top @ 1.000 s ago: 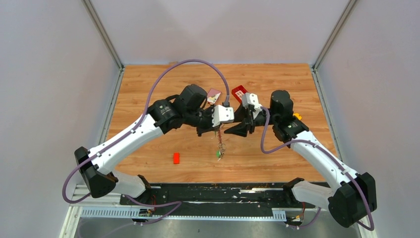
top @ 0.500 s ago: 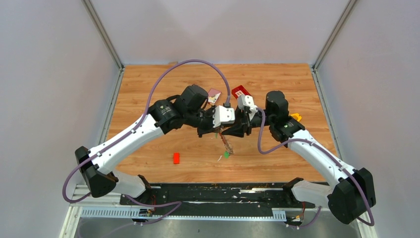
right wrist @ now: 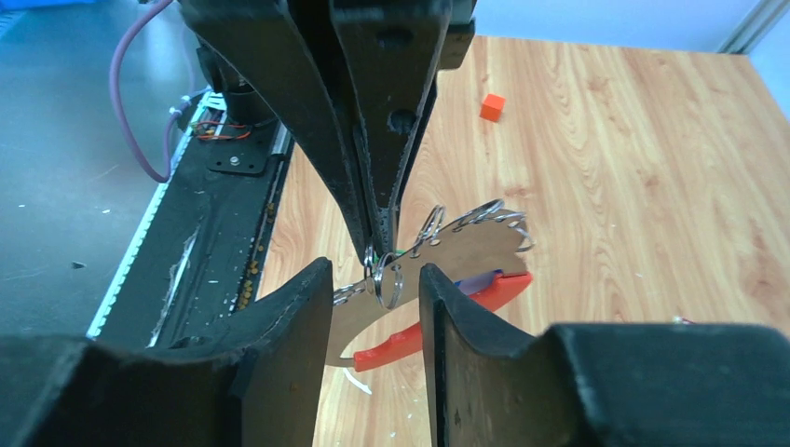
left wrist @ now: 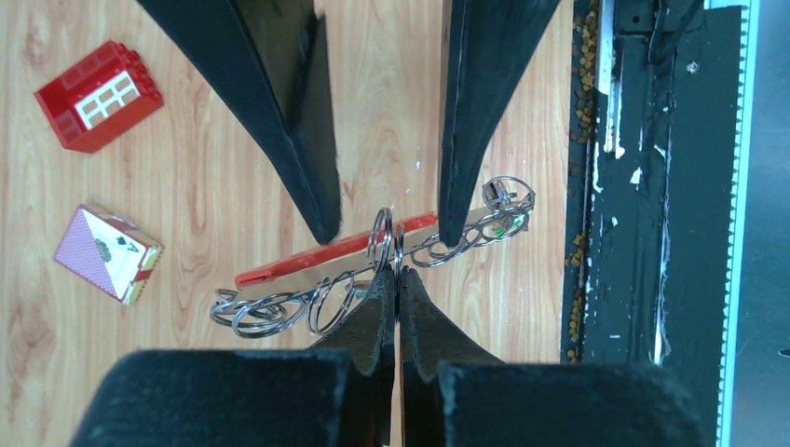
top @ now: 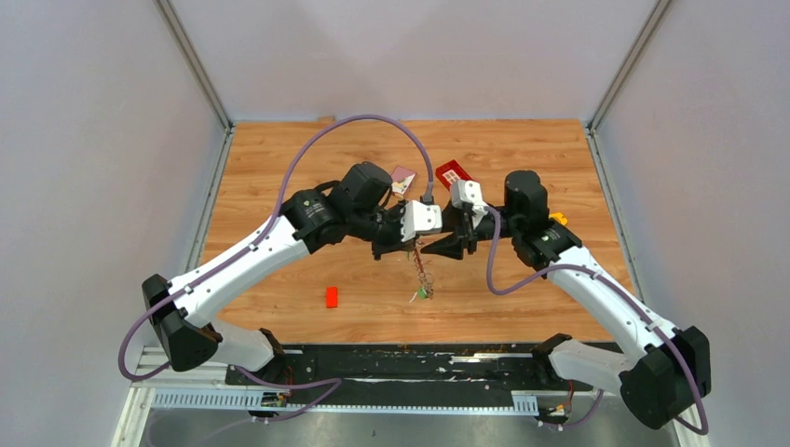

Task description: Put the keys on the keyring

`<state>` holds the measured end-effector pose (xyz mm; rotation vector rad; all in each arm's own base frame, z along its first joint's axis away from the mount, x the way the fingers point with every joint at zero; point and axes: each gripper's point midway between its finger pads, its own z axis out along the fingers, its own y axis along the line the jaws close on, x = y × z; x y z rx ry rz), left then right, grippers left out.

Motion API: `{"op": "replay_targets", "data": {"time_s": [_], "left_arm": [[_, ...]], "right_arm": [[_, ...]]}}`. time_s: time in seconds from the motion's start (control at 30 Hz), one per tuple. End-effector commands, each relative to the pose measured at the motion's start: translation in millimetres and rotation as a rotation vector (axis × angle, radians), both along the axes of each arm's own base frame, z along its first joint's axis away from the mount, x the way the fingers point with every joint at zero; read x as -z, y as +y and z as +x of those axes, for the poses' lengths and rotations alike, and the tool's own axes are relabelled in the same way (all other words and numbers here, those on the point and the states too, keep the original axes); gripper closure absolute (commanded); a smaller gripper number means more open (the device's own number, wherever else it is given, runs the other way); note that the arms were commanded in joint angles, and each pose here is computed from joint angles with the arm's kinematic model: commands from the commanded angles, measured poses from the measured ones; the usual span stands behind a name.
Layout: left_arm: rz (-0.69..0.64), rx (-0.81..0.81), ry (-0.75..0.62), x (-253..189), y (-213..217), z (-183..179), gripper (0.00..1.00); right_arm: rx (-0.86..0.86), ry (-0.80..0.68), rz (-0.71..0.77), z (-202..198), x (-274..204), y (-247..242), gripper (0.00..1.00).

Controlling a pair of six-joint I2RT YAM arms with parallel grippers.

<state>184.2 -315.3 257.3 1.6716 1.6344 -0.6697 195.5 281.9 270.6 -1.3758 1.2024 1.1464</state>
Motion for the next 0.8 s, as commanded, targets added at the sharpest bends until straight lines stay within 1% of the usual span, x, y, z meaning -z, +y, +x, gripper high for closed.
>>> {"op": "replay_targets", "data": {"time_s": [0.0,0.13,0.3,0.43,0.77], "left_arm": [[-0.059,0.011,-0.047,-14,-2,-1,1.00],[-0.065,0.012,-0.043,-14,-2,-2,1.00],[-0.078,0.010,-0.038,-16,-4,-3,1.00],[-0.085,0.011,-0.036,-18,-4,-4,1.00],[-0.096,0.017,-0.027,-20,-6,-6,1.00]], "right_arm": [[0.013,-0.136,0.031,-2,-31,-10,0.60],[-0.010,-0.152,0.034,-9,-34,-14,0.60],[-0.082,-0.127,0.048,-22,-30,-13,0.67],[-0.098,-0.099,0.037,-21,-21,-12,0.69],[-0.096,-0.059,0.019,-16,-10,-6,0.71]]}}
